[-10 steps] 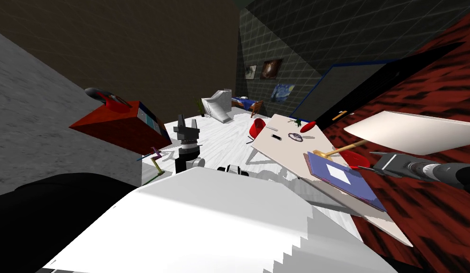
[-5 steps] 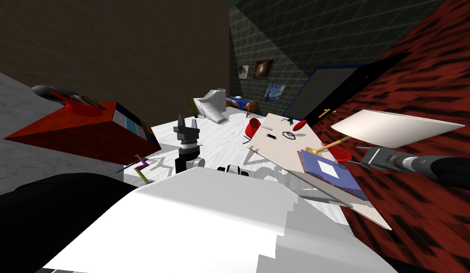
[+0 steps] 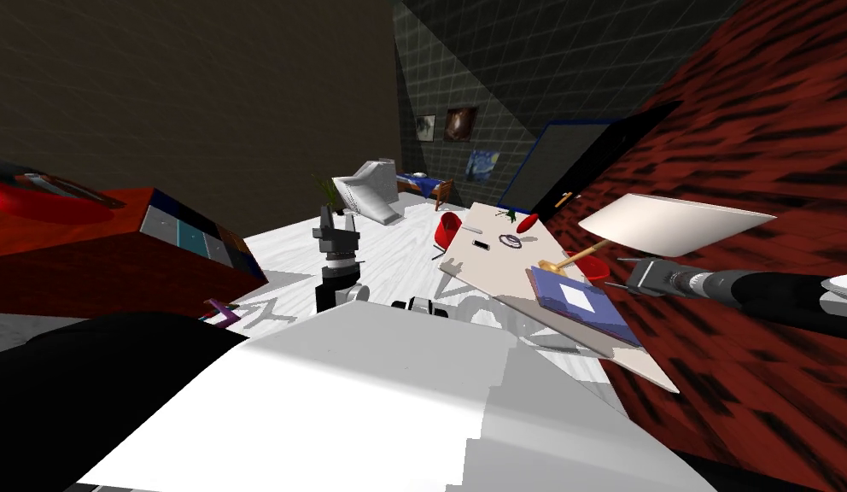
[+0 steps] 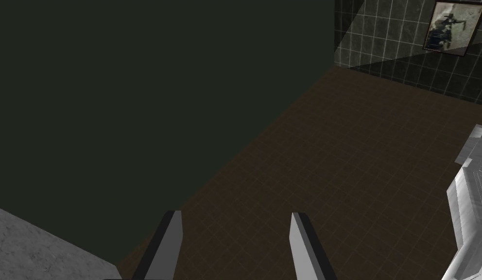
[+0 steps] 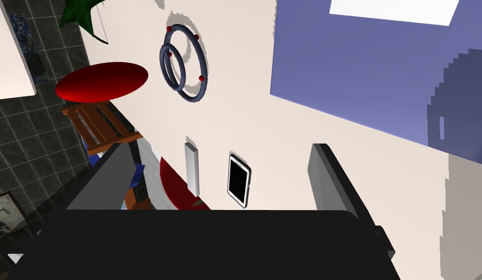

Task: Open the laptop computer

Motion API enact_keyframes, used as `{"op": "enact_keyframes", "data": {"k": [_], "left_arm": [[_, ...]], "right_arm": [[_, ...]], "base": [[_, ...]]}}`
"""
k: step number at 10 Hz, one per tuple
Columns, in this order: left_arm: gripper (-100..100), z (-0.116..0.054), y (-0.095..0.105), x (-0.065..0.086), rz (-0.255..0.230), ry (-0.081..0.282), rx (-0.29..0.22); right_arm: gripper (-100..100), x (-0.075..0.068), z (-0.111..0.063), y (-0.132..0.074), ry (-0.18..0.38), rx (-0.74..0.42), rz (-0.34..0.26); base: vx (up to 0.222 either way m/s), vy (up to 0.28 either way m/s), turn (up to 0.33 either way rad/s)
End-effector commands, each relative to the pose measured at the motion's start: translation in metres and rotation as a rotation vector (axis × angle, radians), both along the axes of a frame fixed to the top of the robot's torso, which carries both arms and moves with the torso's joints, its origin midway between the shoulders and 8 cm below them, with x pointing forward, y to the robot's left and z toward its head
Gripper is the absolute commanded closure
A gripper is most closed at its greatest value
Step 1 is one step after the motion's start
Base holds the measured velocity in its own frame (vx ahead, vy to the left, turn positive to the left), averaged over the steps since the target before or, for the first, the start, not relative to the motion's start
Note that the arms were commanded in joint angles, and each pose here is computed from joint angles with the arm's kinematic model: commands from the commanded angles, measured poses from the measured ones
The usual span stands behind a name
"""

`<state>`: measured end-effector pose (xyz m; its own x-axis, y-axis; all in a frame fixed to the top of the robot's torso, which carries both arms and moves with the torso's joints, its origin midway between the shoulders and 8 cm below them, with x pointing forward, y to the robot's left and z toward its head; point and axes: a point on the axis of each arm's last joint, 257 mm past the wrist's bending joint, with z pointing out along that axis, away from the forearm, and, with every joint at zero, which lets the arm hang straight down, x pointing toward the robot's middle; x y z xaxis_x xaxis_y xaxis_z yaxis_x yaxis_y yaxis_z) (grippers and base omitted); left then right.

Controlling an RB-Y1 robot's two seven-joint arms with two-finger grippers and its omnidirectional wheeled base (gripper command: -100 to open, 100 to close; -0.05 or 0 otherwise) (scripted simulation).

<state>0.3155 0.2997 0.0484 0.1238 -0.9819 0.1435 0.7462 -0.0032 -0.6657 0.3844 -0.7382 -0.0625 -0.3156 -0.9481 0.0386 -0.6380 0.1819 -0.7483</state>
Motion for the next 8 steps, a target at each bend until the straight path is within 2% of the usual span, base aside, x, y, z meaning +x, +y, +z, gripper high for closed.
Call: {"op": "enact_keyframes", "data": {"k": [1,2,4,5,6,7,8], "left_arm": [[0,0.000,0.000,0.000,0.000,0.000,0.000],[0,0.000,0.000,0.000,0.000,0.000,0.000],[0,0.000,0.000,0.000,0.000,0.000,0.000],[0,0.000,0.000,0.000,0.000,0.000,0.000],[0,0.000,0.000,0.000,0.000,0.000,0.000],[0,0.000,0.000,0.000,0.000,0.000,0.000],[0,0.000,0.000,0.000,0.000,0.000,0.000]], "right_arm": [[-100,0.010,-0.005,0.018,0.003,0.006,0.040],[-100,0.014,-0.009,0.028,0.005,0.010,0.055],[-100,0.015,-0.010,0.031,0.007,0.014,0.063],[-100,0.020,-0.016,0.044,0.012,0.023,0.084],[-100,0.017,-0.014,0.039,0.011,0.021,0.074],[-100,0.025,0.002,0.046,0.009,0.020,0.087],[-100,0.027,0.008,0.048,0.009,0.020,0.091]], "base": [[0.091,0.001,-0.116],[0.095,-0.010,-0.151],[0.049,-0.007,-0.038],[0.059,-0.004,-0.175],[0.037,0.002,-0.054],[0.010,-0.010,-0.065],[0.009,-0.017,-0.090]]}}
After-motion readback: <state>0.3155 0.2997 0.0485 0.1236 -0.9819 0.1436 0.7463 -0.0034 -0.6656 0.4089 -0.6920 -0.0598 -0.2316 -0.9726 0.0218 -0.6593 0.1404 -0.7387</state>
